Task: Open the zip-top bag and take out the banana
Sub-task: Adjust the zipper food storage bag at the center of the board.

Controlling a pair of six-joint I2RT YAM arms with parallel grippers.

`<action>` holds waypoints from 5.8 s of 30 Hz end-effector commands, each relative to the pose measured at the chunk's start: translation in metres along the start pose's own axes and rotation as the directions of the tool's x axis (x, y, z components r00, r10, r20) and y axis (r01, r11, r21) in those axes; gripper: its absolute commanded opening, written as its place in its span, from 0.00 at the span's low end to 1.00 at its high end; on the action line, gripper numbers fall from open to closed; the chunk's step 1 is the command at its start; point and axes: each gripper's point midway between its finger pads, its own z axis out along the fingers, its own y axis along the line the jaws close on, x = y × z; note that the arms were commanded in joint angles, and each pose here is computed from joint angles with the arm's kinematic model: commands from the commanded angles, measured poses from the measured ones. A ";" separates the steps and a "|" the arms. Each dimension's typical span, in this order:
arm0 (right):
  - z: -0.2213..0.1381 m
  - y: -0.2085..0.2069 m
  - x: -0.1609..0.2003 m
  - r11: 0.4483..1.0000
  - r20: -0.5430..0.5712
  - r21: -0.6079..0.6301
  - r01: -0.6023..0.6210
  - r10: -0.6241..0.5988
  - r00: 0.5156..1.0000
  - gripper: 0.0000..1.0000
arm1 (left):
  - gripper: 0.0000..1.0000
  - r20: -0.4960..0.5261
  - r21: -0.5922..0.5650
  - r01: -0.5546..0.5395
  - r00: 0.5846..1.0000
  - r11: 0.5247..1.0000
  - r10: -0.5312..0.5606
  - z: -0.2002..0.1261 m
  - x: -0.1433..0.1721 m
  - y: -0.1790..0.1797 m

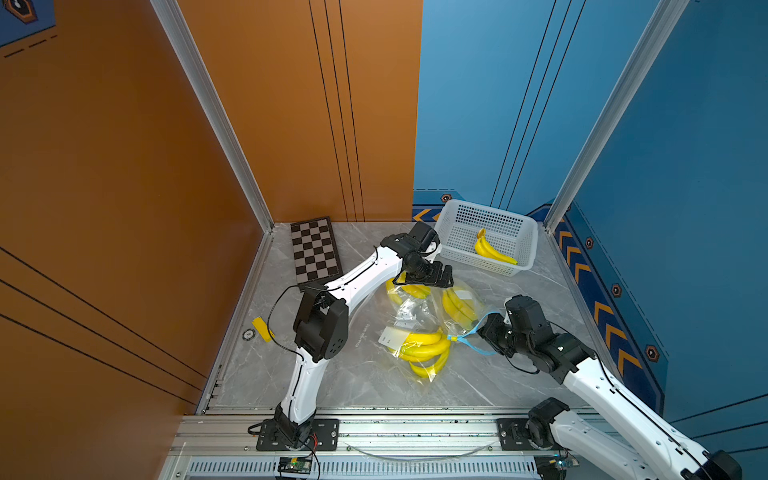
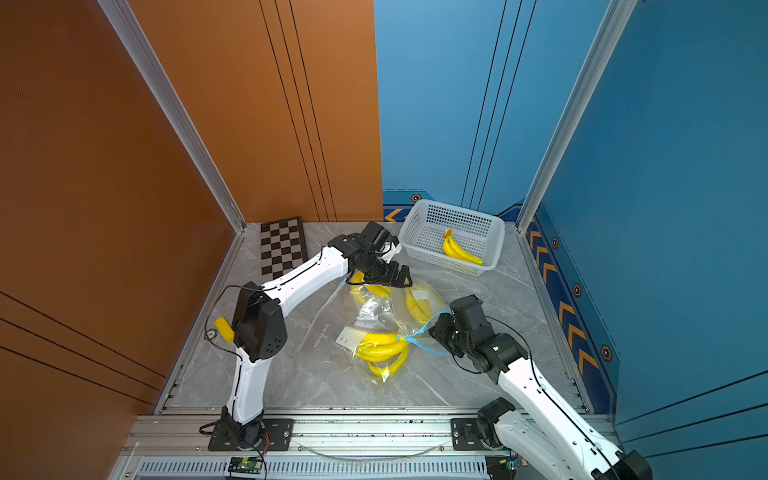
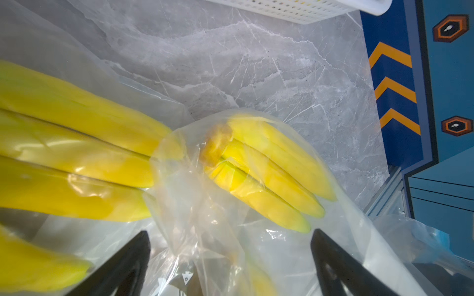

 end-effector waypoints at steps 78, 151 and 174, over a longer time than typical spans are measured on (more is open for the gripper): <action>0.002 -0.082 -0.044 0.978 0.108 0.136 -0.156 0.142 0.984 0.48 | 0.73 0.020 0.127 0.050 0.998 0.991 -0.053 0.062 -0.048 -0.036; 0.011 -0.075 -0.056 0.965 0.118 -0.199 -0.171 0.196 0.973 0.64 | 0.01 -0.127 0.210 0.053 0.992 0.976 -0.027 -0.020 0.018 -0.103; -0.094 -0.055 0.012 0.988 -0.063 -0.010 -0.154 0.153 0.986 0.31 | 0.00 -0.175 0.091 0.058 0.984 0.994 -0.042 -0.005 0.037 -0.043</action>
